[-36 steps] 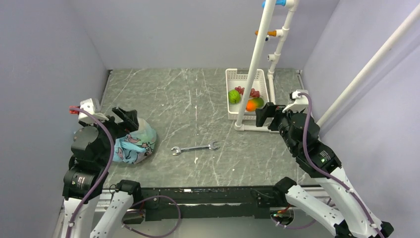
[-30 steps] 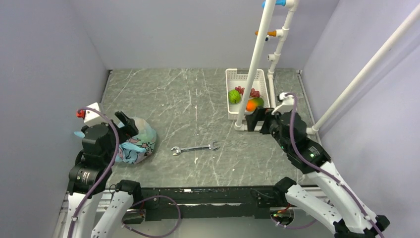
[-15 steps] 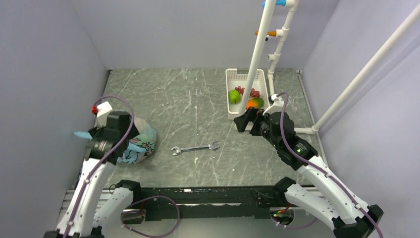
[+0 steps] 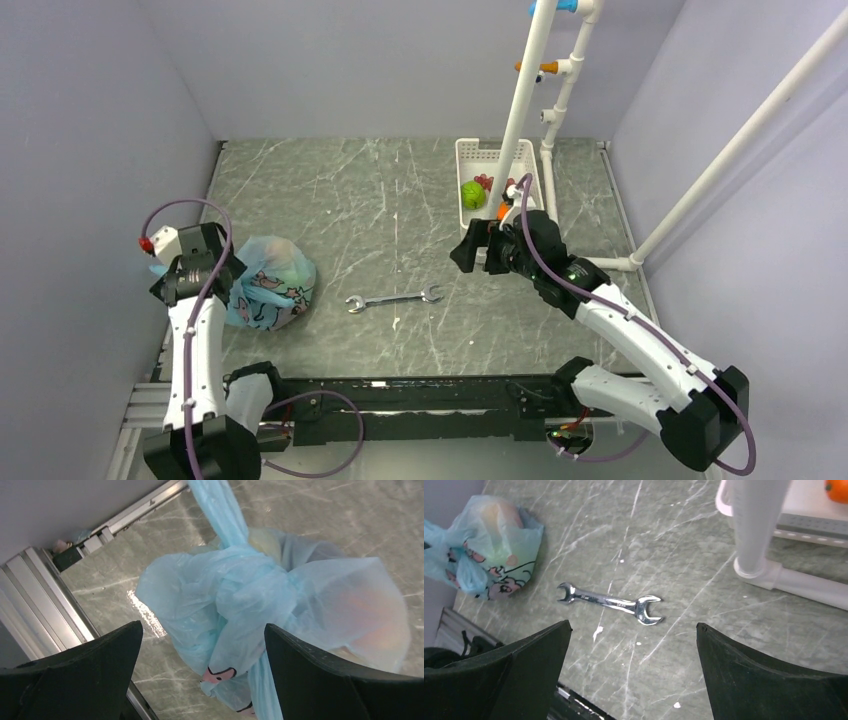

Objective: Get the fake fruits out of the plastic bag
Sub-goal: Adjust the plastic bag at the center of the board.

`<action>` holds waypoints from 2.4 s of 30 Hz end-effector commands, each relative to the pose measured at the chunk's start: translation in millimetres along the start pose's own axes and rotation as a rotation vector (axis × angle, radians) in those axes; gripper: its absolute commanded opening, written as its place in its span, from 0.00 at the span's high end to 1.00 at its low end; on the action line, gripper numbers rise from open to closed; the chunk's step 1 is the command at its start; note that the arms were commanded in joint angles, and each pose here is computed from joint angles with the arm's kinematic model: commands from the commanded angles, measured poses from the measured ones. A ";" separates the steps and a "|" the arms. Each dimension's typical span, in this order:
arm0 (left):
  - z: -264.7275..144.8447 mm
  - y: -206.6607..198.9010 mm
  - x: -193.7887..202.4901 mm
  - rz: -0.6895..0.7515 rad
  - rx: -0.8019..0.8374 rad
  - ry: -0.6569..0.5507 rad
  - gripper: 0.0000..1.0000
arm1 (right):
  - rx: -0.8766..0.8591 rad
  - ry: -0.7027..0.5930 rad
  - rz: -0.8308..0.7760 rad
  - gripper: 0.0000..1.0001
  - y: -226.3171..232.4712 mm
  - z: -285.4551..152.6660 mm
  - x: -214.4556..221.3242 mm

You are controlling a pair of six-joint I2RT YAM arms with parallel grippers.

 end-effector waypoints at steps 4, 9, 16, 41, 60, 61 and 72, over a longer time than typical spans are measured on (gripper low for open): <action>15.2 -4.4 3.3 -0.044 0.030 0.025 0.08 | -0.191 -0.051 -0.021 0.00 16.9 0.8 -9.6; 21.6 -11.6 5.5 0.011 0.077 0.095 0.01 | -0.090 0.025 -0.014 0.00 15.7 13.7 -9.6; 22.7 -16.9 5.6 0.039 0.141 0.139 0.17 | -0.094 -0.003 0.059 0.00 18.8 13.4 -12.0; 10.3 -27.7 9.8 0.184 0.426 0.225 0.65 | -0.420 0.167 -0.134 0.00 133.2 58.4 12.7; -5.2 -60.9 37.6 0.370 0.833 0.478 0.93 | -0.359 0.166 -0.204 0.00 144.2 81.1 5.1; -9.8 -63.9 41.7 0.397 0.861 0.486 0.94 | -0.364 0.165 -0.207 0.00 145.2 82.1 4.6; -49.0 -78.9 75.9 0.606 1.122 0.577 1.00 | -0.326 0.144 -0.231 0.00 139.0 78.8 4.5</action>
Point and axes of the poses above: each gripper's point midway between its finger pads, its own z axis out along the fingers, its own y axis along the line the jaws close on, x = y × z, the point moved 10 cm from there along -z, back along the fingers, and after that the axes turned 11 degrees about -z, right-handed, at the moved point
